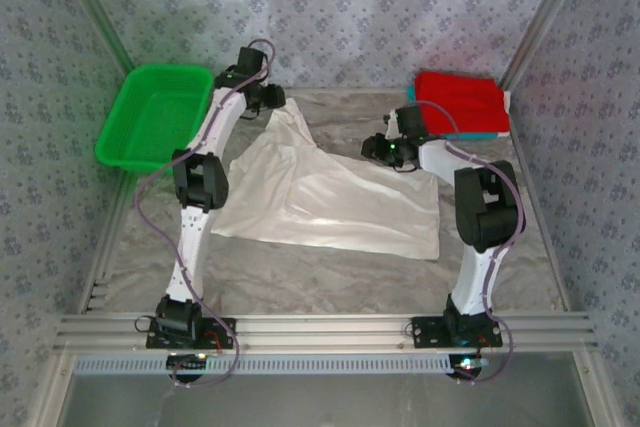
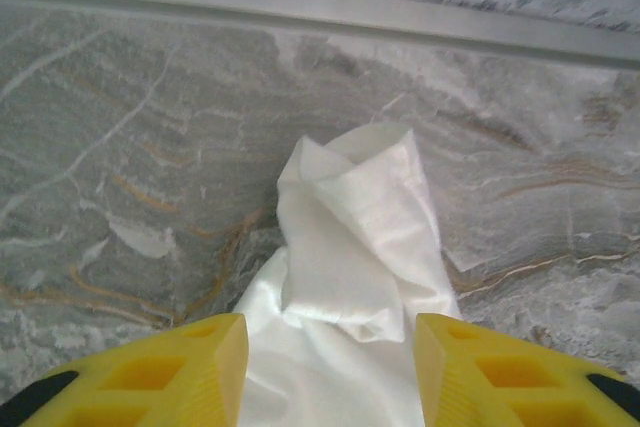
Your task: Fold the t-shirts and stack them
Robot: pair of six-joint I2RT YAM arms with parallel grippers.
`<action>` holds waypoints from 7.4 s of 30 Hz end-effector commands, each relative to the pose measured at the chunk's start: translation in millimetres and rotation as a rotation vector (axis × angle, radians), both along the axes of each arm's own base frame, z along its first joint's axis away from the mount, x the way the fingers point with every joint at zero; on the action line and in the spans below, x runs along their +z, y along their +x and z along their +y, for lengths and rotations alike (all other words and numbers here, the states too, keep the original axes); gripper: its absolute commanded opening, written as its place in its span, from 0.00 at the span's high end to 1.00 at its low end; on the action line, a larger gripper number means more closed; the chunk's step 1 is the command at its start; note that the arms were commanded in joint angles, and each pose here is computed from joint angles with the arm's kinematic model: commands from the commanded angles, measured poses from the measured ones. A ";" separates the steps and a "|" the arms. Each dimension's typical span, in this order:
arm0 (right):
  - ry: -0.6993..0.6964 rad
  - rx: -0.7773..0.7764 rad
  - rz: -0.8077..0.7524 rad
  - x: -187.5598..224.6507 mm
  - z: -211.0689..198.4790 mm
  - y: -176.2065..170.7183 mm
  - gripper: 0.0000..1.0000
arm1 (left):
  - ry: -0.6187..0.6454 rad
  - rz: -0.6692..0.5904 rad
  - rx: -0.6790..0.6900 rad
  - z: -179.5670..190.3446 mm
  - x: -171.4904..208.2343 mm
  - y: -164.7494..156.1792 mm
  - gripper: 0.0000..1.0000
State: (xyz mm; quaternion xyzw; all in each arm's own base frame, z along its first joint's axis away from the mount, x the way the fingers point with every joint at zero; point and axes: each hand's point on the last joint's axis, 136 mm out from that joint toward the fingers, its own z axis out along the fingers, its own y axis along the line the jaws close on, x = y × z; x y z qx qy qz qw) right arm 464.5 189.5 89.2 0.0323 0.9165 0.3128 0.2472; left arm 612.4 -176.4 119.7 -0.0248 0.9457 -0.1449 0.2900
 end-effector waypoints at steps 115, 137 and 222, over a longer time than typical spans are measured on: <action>-0.158 -0.403 0.031 7.8 -154.0 -19.0 0.47 | -0.030 -0.193 -0.129 -15.8 63.7 17.5 1.00; -0.187 -0.393 0.246 -58.6 -170.9 29.8 0.55 | -0.007 -0.307 -0.194 -22.7 141.2 -6.7 1.00; -0.187 -0.323 -0.051 49.6 -155.3 51.6 1.00 | 0.509 0.335 -0.058 18.9 64.0 -310.1 1.00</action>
